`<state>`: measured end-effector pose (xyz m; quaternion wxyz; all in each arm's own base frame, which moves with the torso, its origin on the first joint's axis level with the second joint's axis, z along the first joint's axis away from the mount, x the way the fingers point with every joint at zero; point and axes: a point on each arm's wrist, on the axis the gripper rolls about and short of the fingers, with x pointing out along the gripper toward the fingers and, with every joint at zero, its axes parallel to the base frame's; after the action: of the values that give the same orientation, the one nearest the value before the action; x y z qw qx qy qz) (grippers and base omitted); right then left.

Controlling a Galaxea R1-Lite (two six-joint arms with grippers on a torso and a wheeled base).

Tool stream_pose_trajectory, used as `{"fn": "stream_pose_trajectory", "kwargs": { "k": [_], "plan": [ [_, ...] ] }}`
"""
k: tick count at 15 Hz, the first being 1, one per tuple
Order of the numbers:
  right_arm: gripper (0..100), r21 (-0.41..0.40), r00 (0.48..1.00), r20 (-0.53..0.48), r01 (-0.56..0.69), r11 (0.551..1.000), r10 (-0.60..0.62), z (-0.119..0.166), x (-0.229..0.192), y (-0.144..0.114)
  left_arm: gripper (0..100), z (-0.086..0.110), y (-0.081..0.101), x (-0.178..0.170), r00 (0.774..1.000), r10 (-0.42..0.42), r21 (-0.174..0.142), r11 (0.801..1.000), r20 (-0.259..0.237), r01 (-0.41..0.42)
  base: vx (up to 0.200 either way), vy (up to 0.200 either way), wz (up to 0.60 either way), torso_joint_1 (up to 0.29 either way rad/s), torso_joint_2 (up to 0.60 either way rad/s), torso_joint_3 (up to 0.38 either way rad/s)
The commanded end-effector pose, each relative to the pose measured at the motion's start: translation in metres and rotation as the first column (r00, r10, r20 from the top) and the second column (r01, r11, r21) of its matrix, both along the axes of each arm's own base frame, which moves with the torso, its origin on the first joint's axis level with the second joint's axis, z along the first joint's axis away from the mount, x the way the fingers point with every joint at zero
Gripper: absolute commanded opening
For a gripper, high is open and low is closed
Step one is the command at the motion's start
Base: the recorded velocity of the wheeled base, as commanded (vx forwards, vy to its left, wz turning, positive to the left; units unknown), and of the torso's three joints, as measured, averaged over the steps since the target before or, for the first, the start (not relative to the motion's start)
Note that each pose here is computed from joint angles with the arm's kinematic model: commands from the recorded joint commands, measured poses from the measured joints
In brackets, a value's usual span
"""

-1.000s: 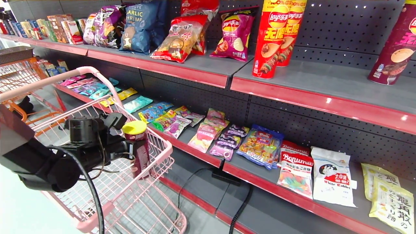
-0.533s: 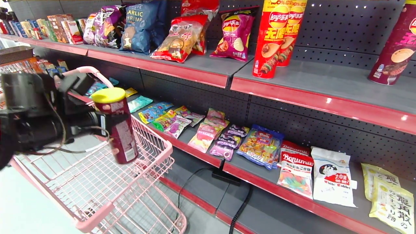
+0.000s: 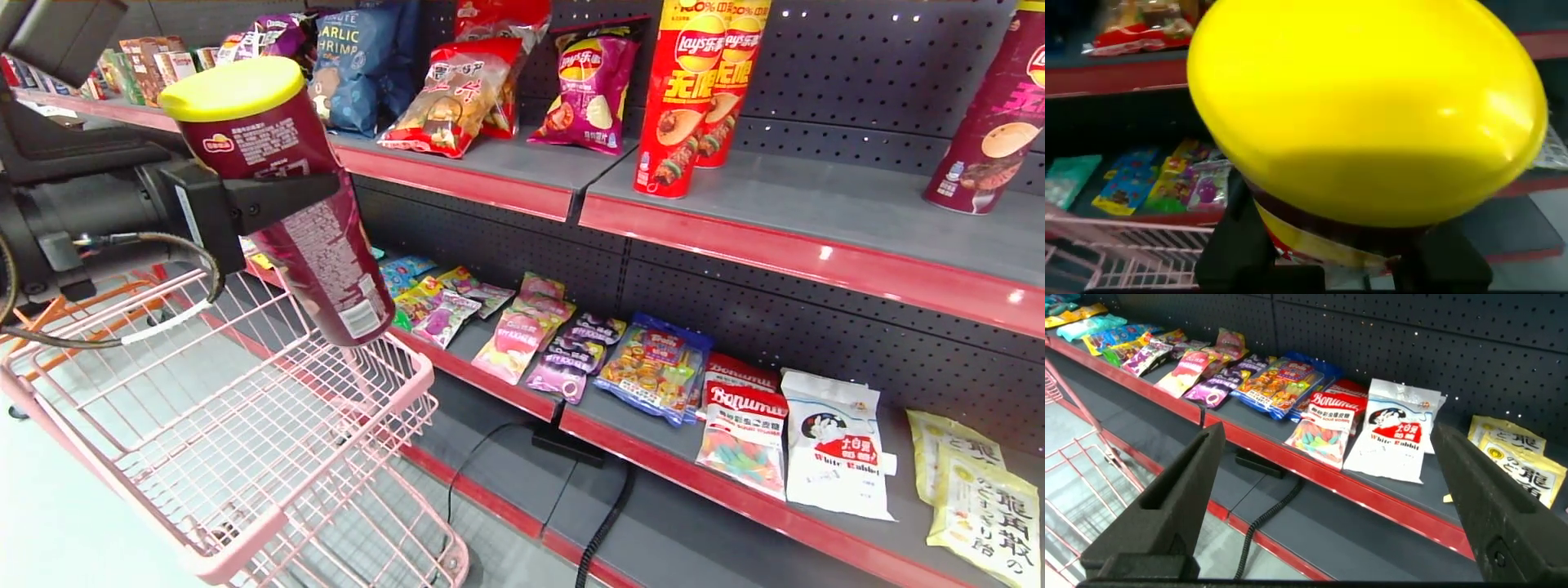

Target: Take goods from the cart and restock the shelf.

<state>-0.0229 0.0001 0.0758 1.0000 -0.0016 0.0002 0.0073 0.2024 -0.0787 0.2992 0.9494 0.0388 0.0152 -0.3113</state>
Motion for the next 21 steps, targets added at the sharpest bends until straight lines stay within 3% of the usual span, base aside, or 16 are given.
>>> {"fn": "stream_pose_trajectory", "kwargs": {
  "k": [1,5,8,9,13,17,21],
  "plan": [
    [100,0.000,1.000,0.000,0.001,1.000,-0.001,0.000,0.000,0.000,0,-0.001,-0.006,-0.002,0.999,-0.048,0.003,0.999,-0.001,0.048,0.000,0.000,0.00,0.000,0.00,0.000],
    [100,0.003,1.000,0.000,-0.001,1.000,0.001,0.000,0.000,0.000,0,0.001,0.000,-0.008,0.997,0.082,-0.002,0.997,0.010,-0.082,0.000,0.000,0.00,0.000,0.00,0.000],
    [100,0.003,1.000,0.000,0.001,1.000,-0.001,0.000,0.000,0.000,0,-0.009,0.003,-0.021,1.000,0.025,0.010,1.000,-0.003,-0.025,0.000,0.000,0.00,0.000,0.00,0.000],
    [100,0.003,1.000,0.000,0.002,1.000,-0.002,0.000,0.000,0.000,0,-0.017,0.007,-0.029,0.999,0.028,0.017,0.999,-0.020,-0.028,0.000,0.000,0.00,0.000,0.00,0.000],
    [100,0.003,1.000,0.000,0.002,1.000,-0.002,0.000,0.000,0.000,0,-0.016,0.013,-0.039,0.994,0.112,0.011,0.994,-0.003,-0.112,0.000,0.000,0.00,0.000,0.00,0.000],
    [100,0.002,1.000,0.000,0.001,1.000,-0.001,0.000,0.000,0.000,0,-0.023,0.017,-0.049,0.993,0.120,0.016,0.993,-0.007,-0.120,0.000,0.000,0.00,0.000,0.00,0.000],
    [100,0.000,1.000,0.000,0.002,1.000,-0.002,0.000,0.000,0.000,0,-0.026,0.019,-0.056,0.993,0.120,0.017,0.993,-0.004,-0.120,0.000,0.000,0.00,0.102,-0.36,-0.243]
  ]
}}
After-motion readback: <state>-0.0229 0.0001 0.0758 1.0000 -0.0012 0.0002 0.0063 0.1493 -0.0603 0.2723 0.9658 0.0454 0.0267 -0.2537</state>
